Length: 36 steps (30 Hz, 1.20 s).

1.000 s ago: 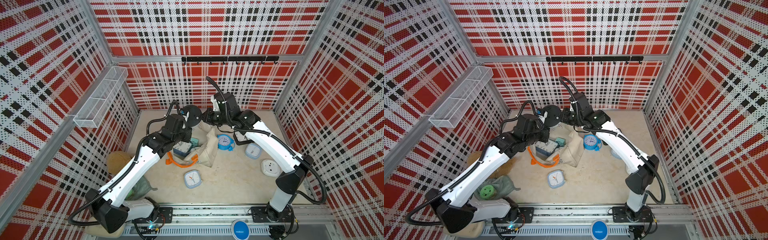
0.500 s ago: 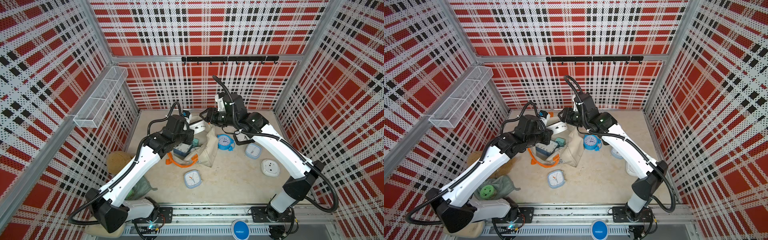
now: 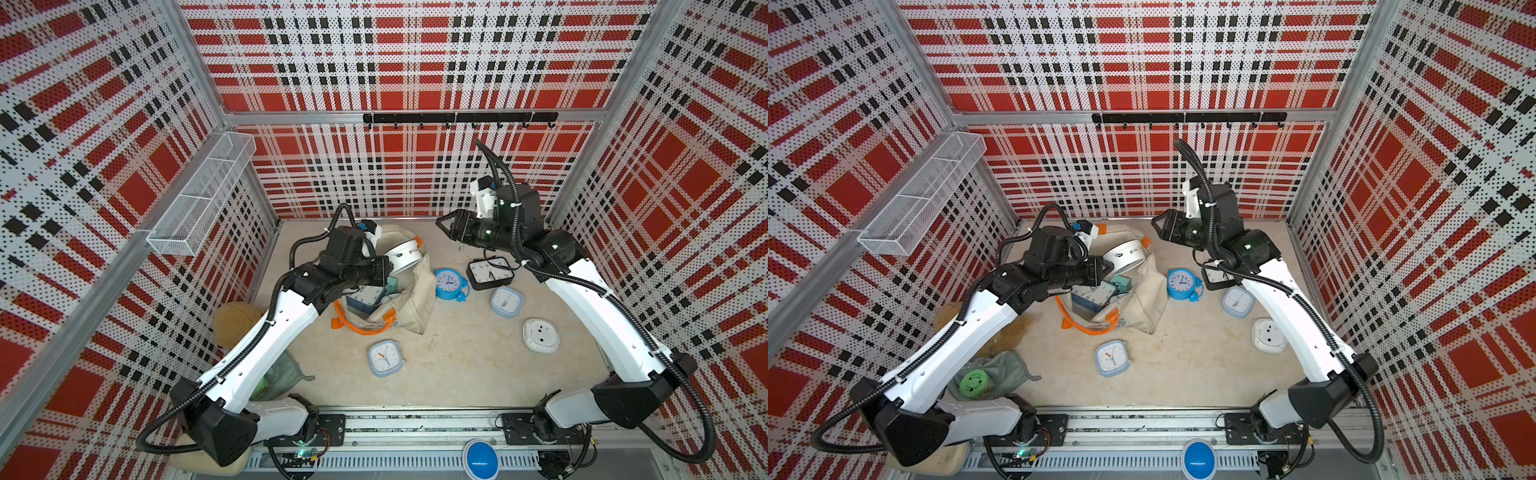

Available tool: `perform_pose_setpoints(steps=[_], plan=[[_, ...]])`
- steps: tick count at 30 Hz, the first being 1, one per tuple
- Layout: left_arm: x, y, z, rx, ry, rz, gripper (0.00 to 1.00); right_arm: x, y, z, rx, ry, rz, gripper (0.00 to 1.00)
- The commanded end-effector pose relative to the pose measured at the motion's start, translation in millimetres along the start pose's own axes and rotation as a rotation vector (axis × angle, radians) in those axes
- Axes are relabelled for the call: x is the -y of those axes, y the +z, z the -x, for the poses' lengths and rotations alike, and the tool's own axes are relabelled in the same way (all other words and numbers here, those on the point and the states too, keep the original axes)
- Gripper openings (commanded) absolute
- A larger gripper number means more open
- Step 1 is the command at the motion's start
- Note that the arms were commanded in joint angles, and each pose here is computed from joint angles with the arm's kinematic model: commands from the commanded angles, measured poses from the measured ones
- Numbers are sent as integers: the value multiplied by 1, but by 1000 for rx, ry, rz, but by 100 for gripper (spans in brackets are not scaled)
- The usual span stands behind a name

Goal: Take the alarm clock out of the canvas bag
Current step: Place the alarm at the center of the board.

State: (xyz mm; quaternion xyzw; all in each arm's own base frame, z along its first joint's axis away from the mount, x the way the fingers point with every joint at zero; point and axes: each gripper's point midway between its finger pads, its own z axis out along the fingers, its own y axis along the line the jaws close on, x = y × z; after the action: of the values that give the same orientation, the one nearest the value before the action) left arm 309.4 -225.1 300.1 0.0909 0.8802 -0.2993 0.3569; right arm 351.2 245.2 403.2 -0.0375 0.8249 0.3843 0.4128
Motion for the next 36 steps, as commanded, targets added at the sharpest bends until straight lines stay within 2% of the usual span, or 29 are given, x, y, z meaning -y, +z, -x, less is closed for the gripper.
perform_pose_setpoints(steps=[1, 5, 7, 9, 12, 22, 28, 36], plan=[[35, -23, 30, 88, -20, -171, 0, -28, -18, -3, 30, -250, 220, 58], [45, -34, 37, 72, -26, -245, 0, -46, -39, -29, 63, -497, 388, 83], [47, -40, 41, 69, -21, -260, 0, -45, -44, -38, 72, -586, 399, 94], [51, -47, 46, 77, -18, -287, 0, -42, -46, -44, 68, -659, 395, 99], [55, -56, 55, 81, -36, -340, 0, -35, -44, -45, 66, -704, 390, 100], [78, -83, 76, 129, -126, -491, 0, -27, -50, 3, 219, -415, 596, 99], [87, -97, 92, 190, -196, -559, 0, -4, -56, 2, 306, -261, 641, 99], [99, -112, 105, 228, -243, -615, 0, 11, -46, -2, 396, -198, 716, 99]])
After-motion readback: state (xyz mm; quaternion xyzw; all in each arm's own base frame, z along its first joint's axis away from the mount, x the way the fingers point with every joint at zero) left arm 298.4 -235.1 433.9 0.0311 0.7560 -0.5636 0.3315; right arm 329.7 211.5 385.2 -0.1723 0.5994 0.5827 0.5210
